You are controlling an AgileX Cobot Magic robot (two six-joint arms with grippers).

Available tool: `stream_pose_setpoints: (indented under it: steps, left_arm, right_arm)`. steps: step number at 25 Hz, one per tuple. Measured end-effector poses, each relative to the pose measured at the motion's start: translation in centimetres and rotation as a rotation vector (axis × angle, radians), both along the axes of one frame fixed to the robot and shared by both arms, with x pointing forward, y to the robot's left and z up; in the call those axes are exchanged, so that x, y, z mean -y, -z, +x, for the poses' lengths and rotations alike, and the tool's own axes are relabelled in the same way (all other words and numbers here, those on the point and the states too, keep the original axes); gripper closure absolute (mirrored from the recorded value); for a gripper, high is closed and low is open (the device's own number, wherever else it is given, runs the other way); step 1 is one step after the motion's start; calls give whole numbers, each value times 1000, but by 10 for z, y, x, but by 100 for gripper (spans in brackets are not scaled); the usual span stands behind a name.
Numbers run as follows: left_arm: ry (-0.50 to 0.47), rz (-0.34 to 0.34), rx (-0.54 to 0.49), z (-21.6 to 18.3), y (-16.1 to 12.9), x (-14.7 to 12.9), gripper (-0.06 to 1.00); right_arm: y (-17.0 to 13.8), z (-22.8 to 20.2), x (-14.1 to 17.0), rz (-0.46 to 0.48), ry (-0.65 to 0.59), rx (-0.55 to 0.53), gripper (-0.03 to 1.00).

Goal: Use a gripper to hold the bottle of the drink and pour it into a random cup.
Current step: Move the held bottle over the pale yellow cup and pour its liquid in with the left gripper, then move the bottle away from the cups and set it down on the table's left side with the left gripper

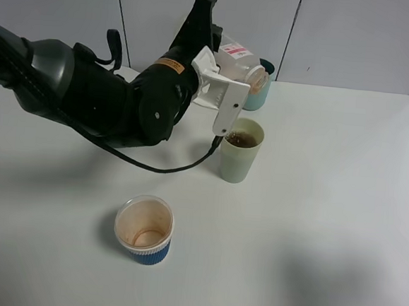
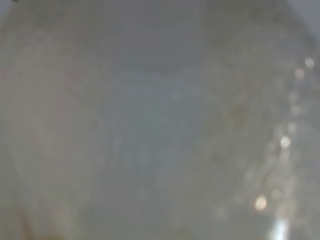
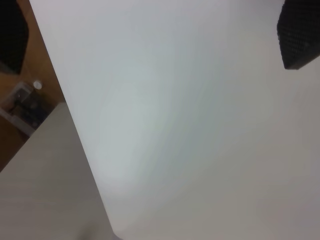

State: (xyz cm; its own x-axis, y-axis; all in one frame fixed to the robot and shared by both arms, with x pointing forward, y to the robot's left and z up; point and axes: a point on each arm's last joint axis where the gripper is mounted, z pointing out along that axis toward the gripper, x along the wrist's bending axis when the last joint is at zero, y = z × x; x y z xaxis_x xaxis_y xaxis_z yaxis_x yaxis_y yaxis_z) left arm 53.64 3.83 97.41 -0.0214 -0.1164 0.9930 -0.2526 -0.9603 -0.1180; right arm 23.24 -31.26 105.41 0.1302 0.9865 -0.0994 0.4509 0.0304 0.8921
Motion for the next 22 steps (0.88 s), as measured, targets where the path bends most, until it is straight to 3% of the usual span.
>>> stream_pose_setpoints:
  steps: [5,11,17,22]
  left_arm:
    - [-17,-158,-137,7,5,-9,62]
    - [-6,-456,-274,14,-14,-23,62]
    - [88,-717,-459,21,-32,-38,62]
    - [121,-819,-641,29,-36,-60,62]
  right_arm:
    - [0,0,0,0,0,0,-3]
    - [0,0,0,0,0,0,-3]
    - [0,0,0,0,0,0,-3]
    - [0,0,0,0,0,0,-3]
